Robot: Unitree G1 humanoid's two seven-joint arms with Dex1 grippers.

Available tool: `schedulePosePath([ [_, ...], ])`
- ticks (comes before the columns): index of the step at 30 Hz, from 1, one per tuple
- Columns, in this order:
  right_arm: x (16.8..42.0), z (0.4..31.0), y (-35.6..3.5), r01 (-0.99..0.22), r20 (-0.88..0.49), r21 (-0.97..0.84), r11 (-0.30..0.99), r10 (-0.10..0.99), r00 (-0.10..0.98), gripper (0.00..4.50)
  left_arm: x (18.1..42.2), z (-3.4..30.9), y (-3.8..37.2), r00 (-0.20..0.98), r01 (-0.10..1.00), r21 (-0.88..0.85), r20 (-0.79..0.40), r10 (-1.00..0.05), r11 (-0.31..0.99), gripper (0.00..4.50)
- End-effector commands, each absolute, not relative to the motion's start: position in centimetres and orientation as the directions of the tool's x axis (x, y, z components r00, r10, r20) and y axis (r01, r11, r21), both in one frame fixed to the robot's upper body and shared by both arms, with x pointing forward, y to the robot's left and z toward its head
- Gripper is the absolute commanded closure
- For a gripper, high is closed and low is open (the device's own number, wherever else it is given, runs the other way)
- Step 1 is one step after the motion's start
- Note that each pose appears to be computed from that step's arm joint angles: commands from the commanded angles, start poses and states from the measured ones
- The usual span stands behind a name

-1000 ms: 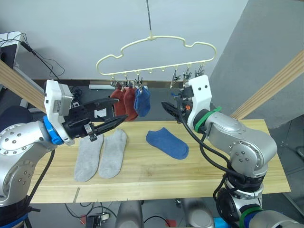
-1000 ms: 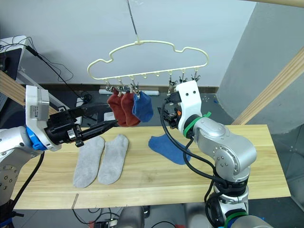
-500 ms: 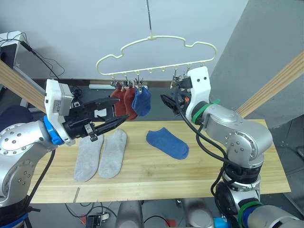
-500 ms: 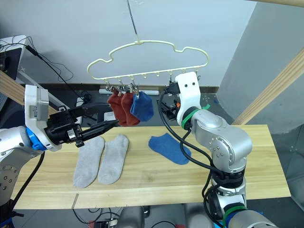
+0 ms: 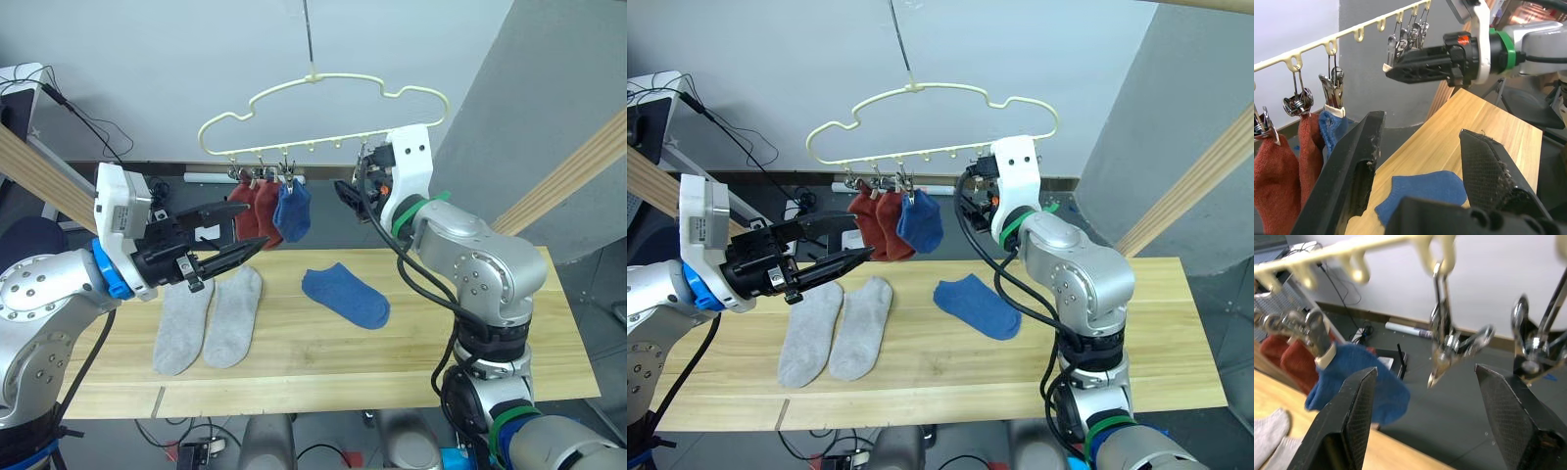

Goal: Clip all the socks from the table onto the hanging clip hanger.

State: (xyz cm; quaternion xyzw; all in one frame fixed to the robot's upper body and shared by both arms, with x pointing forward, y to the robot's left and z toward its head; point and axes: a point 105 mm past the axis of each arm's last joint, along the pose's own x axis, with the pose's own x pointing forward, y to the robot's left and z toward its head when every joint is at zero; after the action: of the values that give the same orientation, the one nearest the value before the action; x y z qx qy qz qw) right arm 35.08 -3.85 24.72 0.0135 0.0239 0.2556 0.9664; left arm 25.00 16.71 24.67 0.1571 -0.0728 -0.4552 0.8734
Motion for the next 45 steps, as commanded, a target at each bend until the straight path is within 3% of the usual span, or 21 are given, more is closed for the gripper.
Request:
schedulePosePath([
  [1, 34.9, 26.4, -3.6, -0.502, 0.031, 0.024, 0.865, 0.501, 0.865, 1.19, 24.5, 25.4, 16.4, 0.567, 0.763, 0.379, -0.006, -0.823, 0.523, 1.74],
  [33, 35.7, 27.9, -1.3, -0.550, 0.064, 0.026, 0.835, 0.547, 0.834, 1.19, 24.5, 25.0, 16.2, 0.583, 0.753, 0.384, -0.012, -0.812, 0.535, 1.74],
  [36, 35.8, 27.9, -1.4, -0.543, 0.066, 0.022, 0.839, 0.541, 0.839, 1.78, 24.6, 25.0, 16.2, 0.583, 0.753, 0.384, -0.012, -0.812, 0.535, 1.74],
  [42, 35.9, 27.9, -1.5, -0.537, 0.065, 0.025, 0.843, 0.535, 0.842, 3.82, 24.6, 25.0, 16.2, 0.583, 0.753, 0.382, -0.013, -0.812, 0.535, 1.74],
  [45, 35.9, 27.9, -1.5, -0.537, 0.067, 0.026, 0.843, 0.534, 0.843, 4.33, 24.6, 25.0, 16.2, 0.584, 0.753, 0.382, -0.013, -0.811, 0.536, 1.74],
])
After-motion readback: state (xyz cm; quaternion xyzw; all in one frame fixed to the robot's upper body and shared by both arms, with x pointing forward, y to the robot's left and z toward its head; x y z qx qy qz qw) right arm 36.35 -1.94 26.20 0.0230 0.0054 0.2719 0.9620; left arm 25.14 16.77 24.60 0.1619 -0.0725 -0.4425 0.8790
